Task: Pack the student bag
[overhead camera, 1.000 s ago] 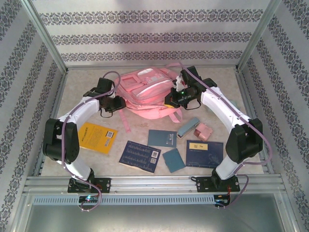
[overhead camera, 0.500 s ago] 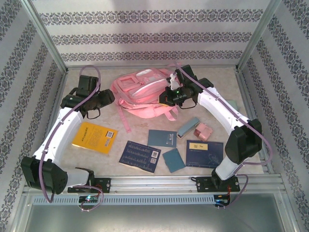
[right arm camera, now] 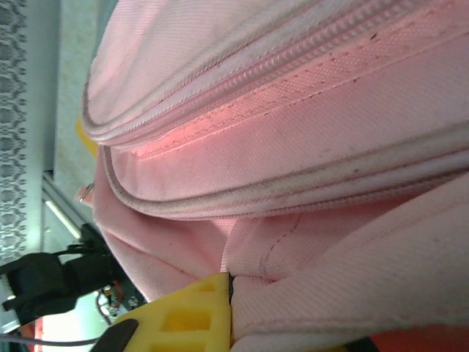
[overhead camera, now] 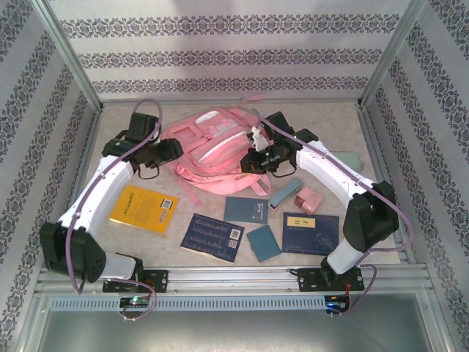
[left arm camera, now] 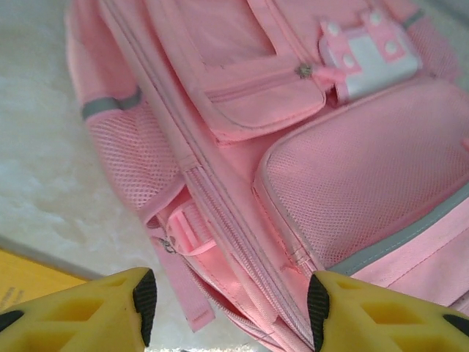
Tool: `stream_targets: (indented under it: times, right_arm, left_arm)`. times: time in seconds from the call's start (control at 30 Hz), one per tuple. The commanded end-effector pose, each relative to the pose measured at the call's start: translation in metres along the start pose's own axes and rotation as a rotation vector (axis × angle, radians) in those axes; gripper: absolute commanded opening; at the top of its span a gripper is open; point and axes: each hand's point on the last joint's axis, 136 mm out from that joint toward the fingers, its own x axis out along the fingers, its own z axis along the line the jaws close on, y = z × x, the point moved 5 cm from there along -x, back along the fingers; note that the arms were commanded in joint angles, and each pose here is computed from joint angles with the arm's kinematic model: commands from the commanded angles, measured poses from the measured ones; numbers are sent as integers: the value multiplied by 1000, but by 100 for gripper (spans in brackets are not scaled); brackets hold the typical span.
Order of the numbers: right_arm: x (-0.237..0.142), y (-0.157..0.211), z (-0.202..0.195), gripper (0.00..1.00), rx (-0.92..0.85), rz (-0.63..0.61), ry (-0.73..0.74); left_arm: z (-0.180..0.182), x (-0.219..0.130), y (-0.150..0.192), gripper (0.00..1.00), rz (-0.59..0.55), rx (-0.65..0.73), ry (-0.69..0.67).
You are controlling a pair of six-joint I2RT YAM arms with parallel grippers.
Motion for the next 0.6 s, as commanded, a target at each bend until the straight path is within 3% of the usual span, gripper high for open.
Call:
stream_targets:
  times: [0.0,0.2,0.33,0.57]
  right_arm:
    - [7,-15,-25,31,-2,-46,121]
    - [5,-23,-64,55,167,-83,272]
    - [-13,-17,-76,56,244,-144,327]
    - [-48,-3,-95,54,469,-282,232]
  left_arm:
    - [-22,15,-5,58,37,73,69]
    - [-58,61,-12,58,153,208,122]
    - [-90,93,-12,57,254,287,237]
    - [-127,142,3,56,452,371,393]
